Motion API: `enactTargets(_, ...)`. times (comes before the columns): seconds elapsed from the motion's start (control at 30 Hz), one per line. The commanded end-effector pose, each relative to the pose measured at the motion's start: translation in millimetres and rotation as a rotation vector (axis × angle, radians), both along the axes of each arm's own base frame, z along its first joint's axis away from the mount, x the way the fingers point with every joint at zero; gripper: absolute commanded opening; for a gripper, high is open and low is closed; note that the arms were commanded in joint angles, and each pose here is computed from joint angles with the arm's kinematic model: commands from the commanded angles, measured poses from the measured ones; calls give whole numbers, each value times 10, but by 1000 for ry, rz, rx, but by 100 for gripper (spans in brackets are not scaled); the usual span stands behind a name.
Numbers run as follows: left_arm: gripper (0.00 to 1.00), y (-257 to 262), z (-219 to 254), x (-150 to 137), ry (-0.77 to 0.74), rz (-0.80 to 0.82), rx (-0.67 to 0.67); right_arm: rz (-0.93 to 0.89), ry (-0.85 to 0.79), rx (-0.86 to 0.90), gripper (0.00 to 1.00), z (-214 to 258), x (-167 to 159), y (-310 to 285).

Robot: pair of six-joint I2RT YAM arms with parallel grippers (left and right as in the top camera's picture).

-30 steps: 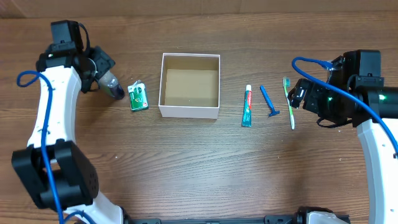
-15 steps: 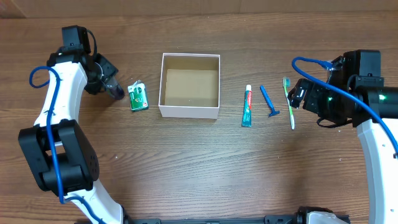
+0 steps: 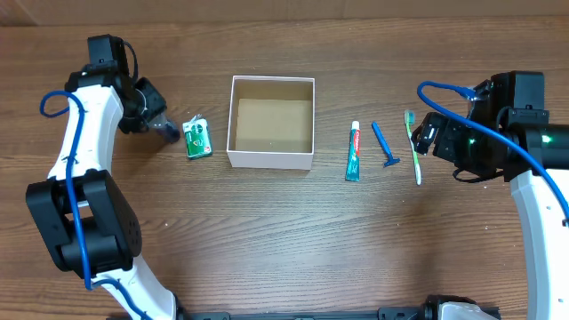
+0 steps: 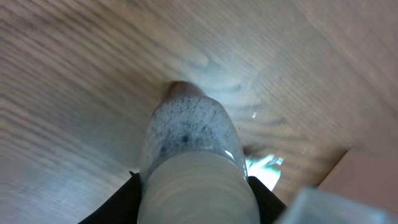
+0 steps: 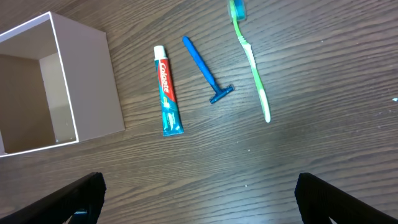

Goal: Pack container
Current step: 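Carry the bottle into the box's left side and release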

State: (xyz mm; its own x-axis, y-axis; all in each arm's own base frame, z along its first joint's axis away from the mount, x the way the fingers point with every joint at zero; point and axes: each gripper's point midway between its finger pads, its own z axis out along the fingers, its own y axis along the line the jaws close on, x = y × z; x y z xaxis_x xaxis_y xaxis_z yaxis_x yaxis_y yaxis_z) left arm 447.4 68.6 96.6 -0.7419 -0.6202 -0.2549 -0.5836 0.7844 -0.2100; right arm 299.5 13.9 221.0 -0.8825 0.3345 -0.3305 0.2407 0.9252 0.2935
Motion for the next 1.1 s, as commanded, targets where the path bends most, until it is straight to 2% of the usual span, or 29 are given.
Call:
enactTargets(0.0,36,-84,331,137,-46,-167,48,-3,-29,-16,100,83,39,-28)
enactTargets(0.27,36,-601,1079,124,-96,-414,109,-3,-29,-16,100,83,39,-28)
enactTargets(0.4,36,-1142,1592,59,-169,-566,133,-3,-29,-16,100,83,39,-28)
enactTargets(0.57,37,-1755,1942,27,-270,-708,202,-3,-29,-16,100,83,39,-28)
enactTargets(0.77,42,-2104,1851,68,-285,-768,254,-3,-29,-16,100,83,39,-28)
enactTargets(1.07,42,-2190,1069,185,-96,-781,233,-3,-30,-16,100,84,39,-28)
